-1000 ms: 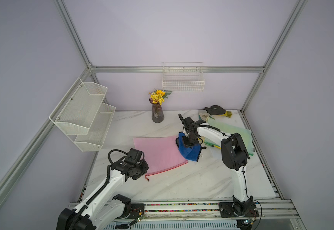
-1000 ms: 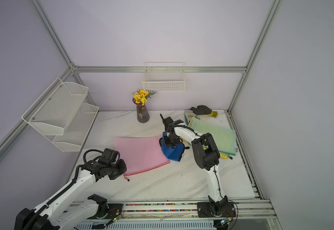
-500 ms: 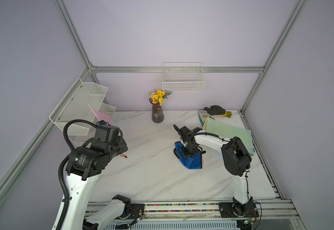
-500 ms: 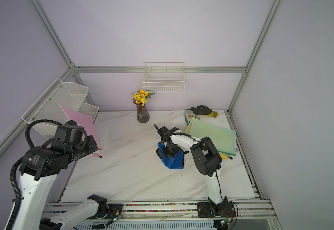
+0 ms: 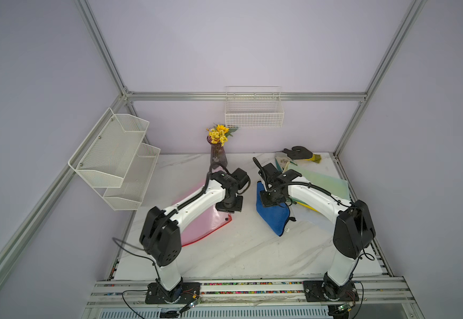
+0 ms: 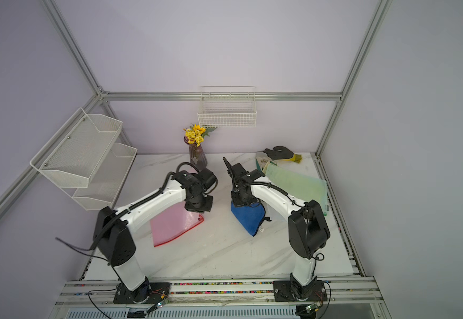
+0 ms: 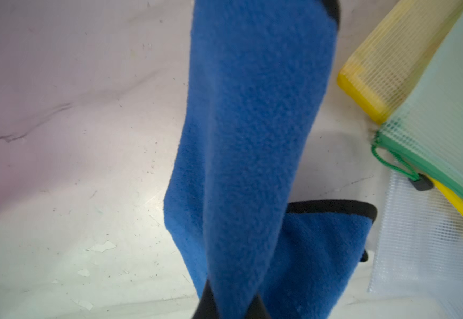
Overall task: Wipe the document bag
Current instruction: Adjust the document bag at the center of the board.
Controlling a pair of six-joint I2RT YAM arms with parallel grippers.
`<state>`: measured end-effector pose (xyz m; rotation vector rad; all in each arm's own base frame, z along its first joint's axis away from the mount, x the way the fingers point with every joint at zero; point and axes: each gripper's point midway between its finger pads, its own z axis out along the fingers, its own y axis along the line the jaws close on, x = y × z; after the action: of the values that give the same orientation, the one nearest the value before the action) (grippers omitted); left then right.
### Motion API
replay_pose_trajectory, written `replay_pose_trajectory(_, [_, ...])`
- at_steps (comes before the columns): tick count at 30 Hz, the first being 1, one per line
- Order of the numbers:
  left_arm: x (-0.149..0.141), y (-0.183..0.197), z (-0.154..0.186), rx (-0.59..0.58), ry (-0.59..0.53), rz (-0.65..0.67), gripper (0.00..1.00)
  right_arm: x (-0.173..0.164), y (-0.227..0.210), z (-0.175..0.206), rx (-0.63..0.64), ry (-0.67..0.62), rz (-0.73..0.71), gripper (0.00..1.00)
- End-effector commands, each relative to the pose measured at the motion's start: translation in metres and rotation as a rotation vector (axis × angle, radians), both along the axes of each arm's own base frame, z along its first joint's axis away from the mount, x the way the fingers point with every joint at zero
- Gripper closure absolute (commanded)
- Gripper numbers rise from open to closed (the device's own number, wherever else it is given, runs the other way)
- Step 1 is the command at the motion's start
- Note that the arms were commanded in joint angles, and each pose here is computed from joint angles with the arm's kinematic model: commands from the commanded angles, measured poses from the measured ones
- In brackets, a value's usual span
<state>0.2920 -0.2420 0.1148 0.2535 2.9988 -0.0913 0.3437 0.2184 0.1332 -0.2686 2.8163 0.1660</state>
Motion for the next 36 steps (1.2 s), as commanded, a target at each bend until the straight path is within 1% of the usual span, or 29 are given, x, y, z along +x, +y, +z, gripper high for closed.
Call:
replay_pose_trajectory(1, [0.006, -0.066, -0.011, -0.222, 0.041, -0.11, 1.0, 0.002, -0.008, 0.029, -0.005, -0.063, -0.04, 1.0])
replay_pose_trajectory(4, [0.01, -0.086, -0.036, -0.27, 0.097, -0.111, 1.0, 0.003, -0.013, 0.038, -0.024, -0.085, -0.043, 1.0])
replay_pose_trajectory(7, [0.016, -0.095, -0.048, -0.3, 0.092, -0.105, 1.0, 0.002, -0.014, 0.038, -0.029, -0.089, -0.032, 1.0])
replay_pose_trajectory(8, [0.017, -0.1, -0.049, -0.323, 0.098, -0.107, 0.93, 0.002, -0.013, 0.038, -0.028, -0.088, -0.027, 1.0])
replay_pose_trajectory(9, [0.018, -0.104, -0.049, -0.345, 0.1, -0.111, 0.72, 0.002, -0.012, 0.04, -0.022, -0.091, -0.022, 1.0])
replay_pose_trajectory(10, [0.021, -0.105, -0.046, -0.351, 0.088, -0.107, 0.44, 0.003, -0.011, 0.041, -0.015, -0.095, -0.017, 1.0])
replay_pose_trajectory(11, [0.024, -0.106, -0.04, -0.358, 0.064, -0.108, 0.34, 0.004, -0.009, 0.043, -0.007, -0.1, -0.016, 1.0])
replay_pose_trajectory(13, [0.03, -0.103, -0.024, -0.37, 0.011, -0.1, 0.22, 0.004, -0.008, 0.045, -0.007, -0.097, -0.008, 1.0])
replay_pose_trajectory(14, [0.032, -0.1, -0.016, -0.377, -0.008, -0.091, 0.19, 0.005, -0.006, 0.045, 0.0, -0.094, -0.002, 1.0])
replay_pose_trajectory(16, [0.035, -0.091, 0.001, -0.401, -0.037, -0.055, 0.16, 0.007, -0.002, 0.047, 0.017, -0.099, 0.009, 1.0])
replay_pose_trajectory(17, [0.038, -0.085, 0.011, -0.414, -0.064, -0.03, 0.1, 0.007, 0.001, 0.049, 0.019, -0.099, 0.015, 1.0])
replay_pose_trajectory(18, [0.041, -0.078, 0.021, -0.43, -0.092, -0.002, 0.0, 0.008, 0.002, 0.051, 0.02, -0.101, 0.018, 1.0])
replay_pose_trajectory(20, [0.045, -0.06, 0.04, -0.482, -0.133, 0.057, 0.0, 0.011, 0.007, 0.056, 0.029, -0.11, 0.025, 1.0])
replay_pose_trajectory(21, [0.047, -0.046, 0.047, -0.472, -0.16, 0.101, 0.0, 0.011, 0.012, 0.058, 0.043, -0.108, 0.038, 1.0])
replay_pose_trajectory(22, [0.05, -0.024, 0.056, -0.437, -0.205, 0.169, 0.01, 0.011, 0.021, 0.058, 0.058, -0.103, 0.06, 1.0])
replay_pose_trajectory(23, [0.049, 0.003, 0.06, -0.39, -0.233, 0.27, 0.04, 0.011, 0.031, 0.057, 0.066, -0.095, 0.082, 1.0])
replay_pose_trajectory(24, [0.048, 0.025, 0.061, -0.36, -0.251, 0.34, 0.11, 0.011, 0.041, 0.055, 0.074, -0.084, 0.105, 1.0])
replay_pose_trajectory(25, [0.044, 0.046, 0.057, -0.329, -0.254, 0.39, 0.21, 0.011, 0.055, 0.054, 0.089, -0.075, 0.132, 1.0])
replay_pose_trajectory(26, [0.037, 0.068, 0.053, -0.295, -0.25, 0.439, 0.37, 0.011, 0.07, 0.054, 0.114, -0.075, 0.154, 1.0])
replay_pose_trajectory(28, [0.018, 0.103, 0.028, -0.23, -0.197, 0.524, 0.69, 0.013, 0.098, 0.054, 0.168, -0.07, 0.19, 1.0])
replay_pose_trajectory(29, [0.011, 0.12, 0.016, -0.214, -0.166, 0.566, 0.8, 0.013, 0.113, 0.053, 0.192, -0.065, 0.216, 1.0])
replay_pose_trajectory(30, [0.005, 0.132, 0.003, -0.193, -0.137, 0.596, 0.84, 0.013, 0.127, 0.051, 0.202, -0.06, 0.238, 1.0])
replay_pose_trajectory(31, [0.0, 0.142, 0.0, -0.194, -0.144, 0.616, 0.9, 0.012, 0.142, 0.048, 0.219, -0.049, 0.265, 1.0])
replay_pose_trajectory(34, [-0.007, 0.155, -0.02, -0.197, -0.133, 0.65, 0.93, 0.01, 0.184, 0.038, 0.302, -0.02, 0.329, 1.0])
replay_pose_trajectory(36, [-0.014, 0.16, -0.034, -0.181, -0.106, 0.663, 0.95, 0.008, 0.208, 0.027, 0.358, 0.025, 0.36, 1.0])
